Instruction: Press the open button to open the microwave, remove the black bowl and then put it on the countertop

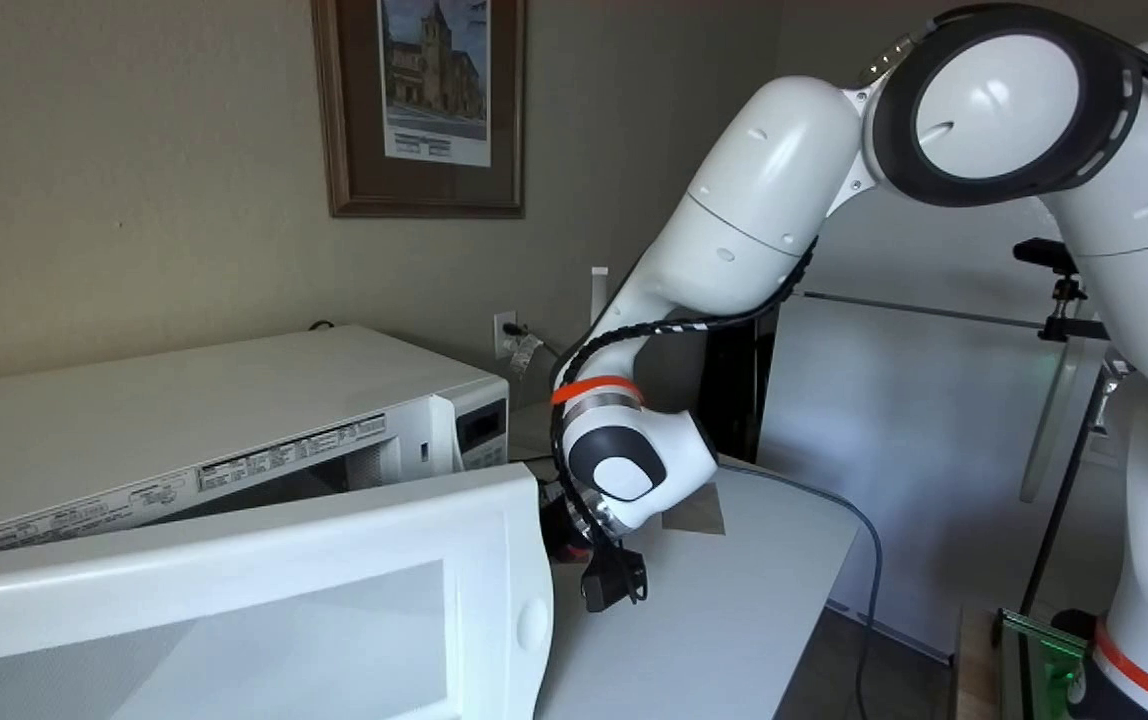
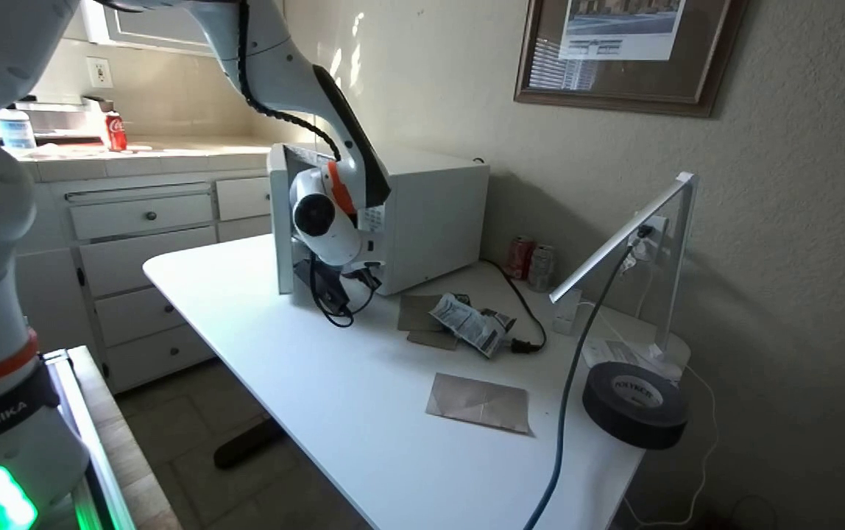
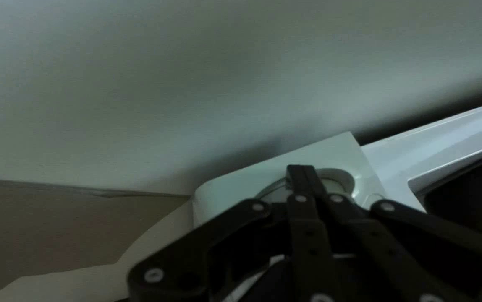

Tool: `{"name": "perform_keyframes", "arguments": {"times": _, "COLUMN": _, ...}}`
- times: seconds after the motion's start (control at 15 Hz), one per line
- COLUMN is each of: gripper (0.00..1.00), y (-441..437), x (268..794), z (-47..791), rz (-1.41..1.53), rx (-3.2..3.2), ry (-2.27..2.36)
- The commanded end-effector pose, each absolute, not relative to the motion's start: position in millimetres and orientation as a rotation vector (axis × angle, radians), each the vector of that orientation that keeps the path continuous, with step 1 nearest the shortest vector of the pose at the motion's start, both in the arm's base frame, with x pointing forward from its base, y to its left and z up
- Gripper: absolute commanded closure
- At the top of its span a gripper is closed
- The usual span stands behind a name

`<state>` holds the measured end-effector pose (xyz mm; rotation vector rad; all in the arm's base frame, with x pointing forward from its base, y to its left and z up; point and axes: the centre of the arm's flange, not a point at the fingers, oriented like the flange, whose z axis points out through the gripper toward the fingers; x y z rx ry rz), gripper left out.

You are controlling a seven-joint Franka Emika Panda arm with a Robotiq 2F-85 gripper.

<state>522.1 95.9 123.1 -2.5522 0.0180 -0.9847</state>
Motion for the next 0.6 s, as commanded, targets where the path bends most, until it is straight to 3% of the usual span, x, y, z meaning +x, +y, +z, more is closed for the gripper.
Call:
{"name": "perform_keyframes", "arguments": {"times": 0.0, "gripper": 1.0, "y": 100, "x": 536, "z": 140, "rz": -1.004, "rx": -2.518, "ry": 0.05}}
{"name": "perform_keyframes", "arguments": {"times": 0.4, "gripper": 1.0, "y": 91, "x": 528, "z": 164, "rz": -0.87, "rx": -2.666, "ry": 0.074}}
{"name": "perform_keyframes", "arguments": {"times": 0.47, "gripper": 0.93, "y": 89, "x": 525, "z": 170, "rz": -0.825, "rx": -2.705, "ry": 0.091}}
{"name": "perform_keyframes", "arguments": {"times": 0.53, "gripper": 0.93, "y": 88, "x": 522, "z": 177, "rz": -0.789, "rx": -2.75, "ry": 0.107}}
